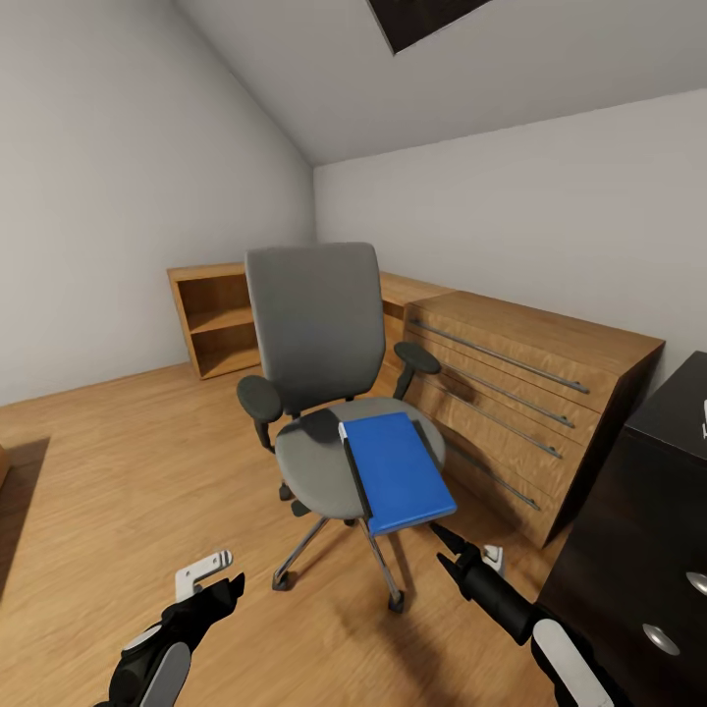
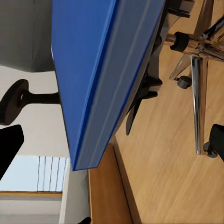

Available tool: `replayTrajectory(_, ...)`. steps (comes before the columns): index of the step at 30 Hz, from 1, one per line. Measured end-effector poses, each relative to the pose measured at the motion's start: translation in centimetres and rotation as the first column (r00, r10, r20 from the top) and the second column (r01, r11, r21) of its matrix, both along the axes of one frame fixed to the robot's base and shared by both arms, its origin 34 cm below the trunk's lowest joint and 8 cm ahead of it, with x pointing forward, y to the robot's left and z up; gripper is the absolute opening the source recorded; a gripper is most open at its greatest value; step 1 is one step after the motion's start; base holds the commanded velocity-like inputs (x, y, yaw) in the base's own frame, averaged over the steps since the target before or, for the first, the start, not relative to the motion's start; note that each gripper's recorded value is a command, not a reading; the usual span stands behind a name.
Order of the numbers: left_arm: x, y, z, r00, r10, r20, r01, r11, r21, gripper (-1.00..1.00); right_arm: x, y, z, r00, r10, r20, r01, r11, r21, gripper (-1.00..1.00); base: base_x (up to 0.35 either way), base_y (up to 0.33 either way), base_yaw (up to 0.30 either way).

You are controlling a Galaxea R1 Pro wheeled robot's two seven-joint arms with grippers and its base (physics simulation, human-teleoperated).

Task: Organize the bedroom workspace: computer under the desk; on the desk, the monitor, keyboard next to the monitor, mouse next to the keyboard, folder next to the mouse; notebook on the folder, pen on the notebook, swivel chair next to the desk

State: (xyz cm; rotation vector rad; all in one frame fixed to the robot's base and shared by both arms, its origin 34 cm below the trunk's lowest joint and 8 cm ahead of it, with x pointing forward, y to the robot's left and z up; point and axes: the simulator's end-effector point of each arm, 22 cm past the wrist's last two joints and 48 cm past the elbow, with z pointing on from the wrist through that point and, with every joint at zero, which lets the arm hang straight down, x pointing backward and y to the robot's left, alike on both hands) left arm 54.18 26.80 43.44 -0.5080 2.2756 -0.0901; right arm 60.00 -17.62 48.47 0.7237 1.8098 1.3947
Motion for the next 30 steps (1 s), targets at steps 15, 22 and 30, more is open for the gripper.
replayTrajectory(15,0.0,0.0,0.0,1.0,0.0,0.0,0.0,1.0,0.0,1.0,0.2,-0.4,0.0,1.0,-0.014,0.001,0.014,1.0,0.001,1.0,0.0,0.0,0.0)
replayTrajectory(22,0.0,-0.1,0.0,1.0,0.0,0.0,0.0,1.0,-0.001,1.0,0.4,-3.8,-1.5,0.994,-0.106,-0.038,0.106,0.994,0.011,1.0,0.0,0.0,0.0)
replayTrajectory(30,0.0,0.0,0.0,1.0,-0.001,-0.001,0.001,1.0,0.0,1.0,-0.2,-5.5,-3.6,0.984,-0.15,-0.093,0.152,0.988,0.017,1.0,0.0,0.0,0.0)
